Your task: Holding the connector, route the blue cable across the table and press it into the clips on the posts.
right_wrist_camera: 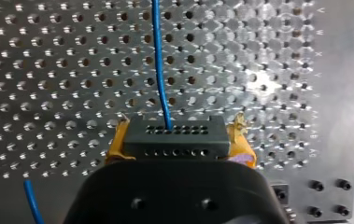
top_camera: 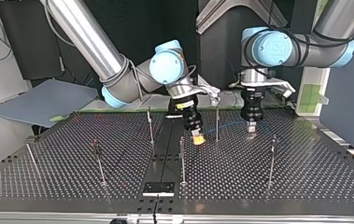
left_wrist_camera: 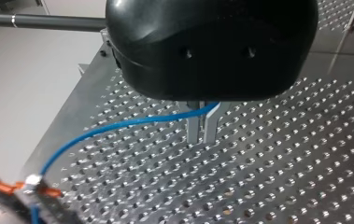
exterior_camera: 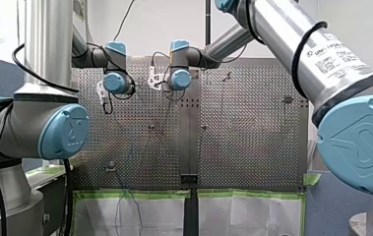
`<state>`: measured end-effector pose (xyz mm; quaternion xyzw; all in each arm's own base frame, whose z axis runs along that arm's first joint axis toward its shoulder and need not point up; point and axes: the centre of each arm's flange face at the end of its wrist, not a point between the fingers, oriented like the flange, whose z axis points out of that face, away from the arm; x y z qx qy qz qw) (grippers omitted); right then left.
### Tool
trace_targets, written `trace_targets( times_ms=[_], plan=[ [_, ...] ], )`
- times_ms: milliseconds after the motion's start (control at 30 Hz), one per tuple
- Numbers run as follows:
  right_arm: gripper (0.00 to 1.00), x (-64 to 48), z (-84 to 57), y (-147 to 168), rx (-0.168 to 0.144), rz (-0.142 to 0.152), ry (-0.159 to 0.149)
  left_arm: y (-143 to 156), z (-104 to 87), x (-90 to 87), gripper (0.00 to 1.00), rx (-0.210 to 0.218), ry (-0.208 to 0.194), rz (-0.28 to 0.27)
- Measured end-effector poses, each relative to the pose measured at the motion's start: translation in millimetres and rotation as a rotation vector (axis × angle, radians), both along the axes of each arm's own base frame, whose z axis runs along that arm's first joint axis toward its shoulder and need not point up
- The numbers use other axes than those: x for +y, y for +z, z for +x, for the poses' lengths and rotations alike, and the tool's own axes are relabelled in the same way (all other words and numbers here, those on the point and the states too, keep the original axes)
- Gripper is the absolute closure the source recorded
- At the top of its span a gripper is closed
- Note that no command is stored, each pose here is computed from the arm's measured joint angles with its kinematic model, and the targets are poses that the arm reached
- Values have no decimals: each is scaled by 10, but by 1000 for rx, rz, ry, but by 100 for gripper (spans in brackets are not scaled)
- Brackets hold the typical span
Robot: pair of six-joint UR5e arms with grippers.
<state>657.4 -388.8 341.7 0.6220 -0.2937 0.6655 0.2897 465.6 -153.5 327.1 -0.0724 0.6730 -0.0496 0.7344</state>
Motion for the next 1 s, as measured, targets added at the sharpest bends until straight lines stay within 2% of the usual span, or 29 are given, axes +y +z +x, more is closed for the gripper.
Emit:
trace_targets(
  times_ms=[133,333,667,833,1000],
  plan=[
    [100,15,-21,-81,13,11,-2,-100,-27,-43,100,10,-13,0],
    [100,41,-57,-207,32,30,-2,-340,2,-88,100,56,-14,6],
    [100,64,-193,-552,67,88,-12,-562,-28,-101,100,89,-12,5],
    [100,74,-206,-602,73,97,-10,-650,-61,-107,100,102,-15,4],
    [100,78,-202,-729,89,110,-7,-869,-82,-119,100,145,-16,12]
  ],
)
